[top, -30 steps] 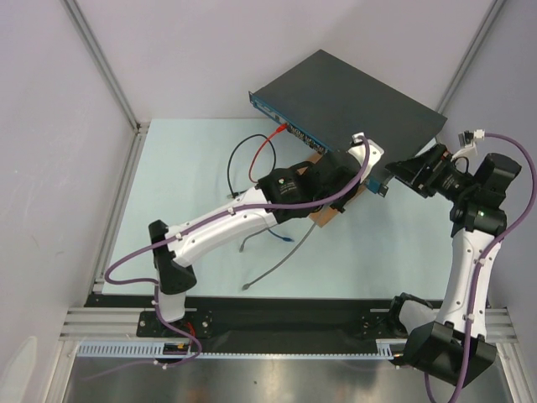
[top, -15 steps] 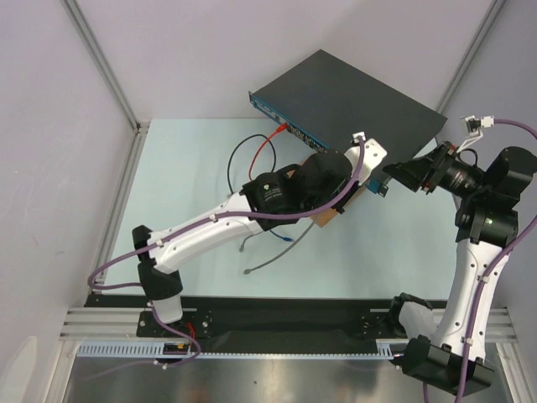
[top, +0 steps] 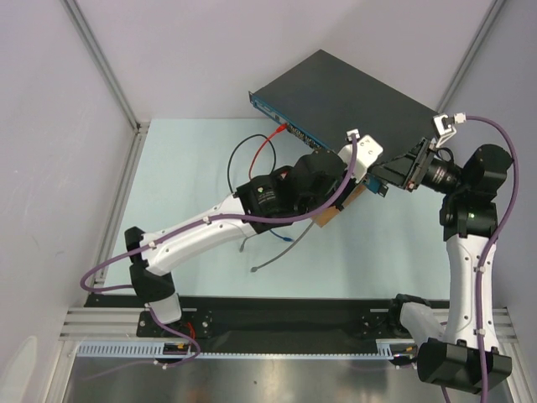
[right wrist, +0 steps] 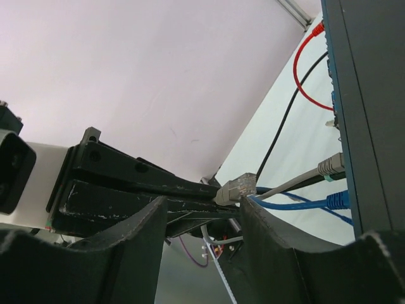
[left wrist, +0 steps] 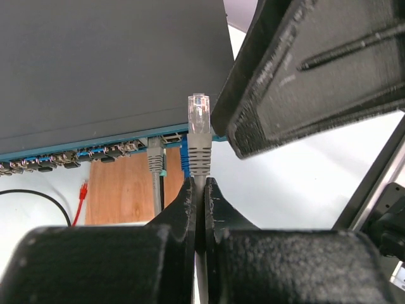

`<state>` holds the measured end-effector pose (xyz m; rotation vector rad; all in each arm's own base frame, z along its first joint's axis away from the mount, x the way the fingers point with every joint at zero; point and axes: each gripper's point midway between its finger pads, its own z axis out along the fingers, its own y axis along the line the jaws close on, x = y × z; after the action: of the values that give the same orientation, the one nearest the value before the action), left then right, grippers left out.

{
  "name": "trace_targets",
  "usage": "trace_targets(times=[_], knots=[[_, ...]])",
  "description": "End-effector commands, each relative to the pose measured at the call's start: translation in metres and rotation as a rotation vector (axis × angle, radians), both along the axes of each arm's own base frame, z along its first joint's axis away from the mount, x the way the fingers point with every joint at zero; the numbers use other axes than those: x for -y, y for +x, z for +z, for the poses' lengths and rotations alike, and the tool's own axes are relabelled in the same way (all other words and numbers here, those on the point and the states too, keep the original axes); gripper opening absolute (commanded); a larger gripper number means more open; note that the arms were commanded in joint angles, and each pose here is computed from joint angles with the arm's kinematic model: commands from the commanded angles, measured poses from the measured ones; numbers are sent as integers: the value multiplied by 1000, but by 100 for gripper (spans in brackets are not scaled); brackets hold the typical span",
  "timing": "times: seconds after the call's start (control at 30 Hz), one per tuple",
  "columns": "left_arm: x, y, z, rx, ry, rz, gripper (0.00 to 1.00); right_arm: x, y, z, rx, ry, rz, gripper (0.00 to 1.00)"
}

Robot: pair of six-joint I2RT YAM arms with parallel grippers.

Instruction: Insert the plug into the switch port

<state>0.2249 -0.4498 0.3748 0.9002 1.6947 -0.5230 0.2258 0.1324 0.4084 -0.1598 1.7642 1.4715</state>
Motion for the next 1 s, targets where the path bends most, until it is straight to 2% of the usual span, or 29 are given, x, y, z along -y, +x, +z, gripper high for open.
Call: trace_targets(times=[0.0,0.17,0.5,0.63,0.87,0.9,0.97], knots=[[-11,-6,37,65,-81,-12,0,1,8,7,-8,36,-24,54],[-10,-9,40,73,-95,-23,0,1,14,1,-23,40,-35,51],[-12,-10,43,72,-113,-16,0,3,17,-6,-24,5,-58,51],[-9,-15,37,51,-103,-45,0,3,20,0,2,10,-70,46],[-6,-20,32,33,-89,-79,0,-1,19,6,19,24,-51,44],[-6,-20,32,34,-90,-77,0,-2,19,6,22,24,-47,42],[-7,-19,33,36,-91,-73,0,-4,17,6,32,18,-39,25]])
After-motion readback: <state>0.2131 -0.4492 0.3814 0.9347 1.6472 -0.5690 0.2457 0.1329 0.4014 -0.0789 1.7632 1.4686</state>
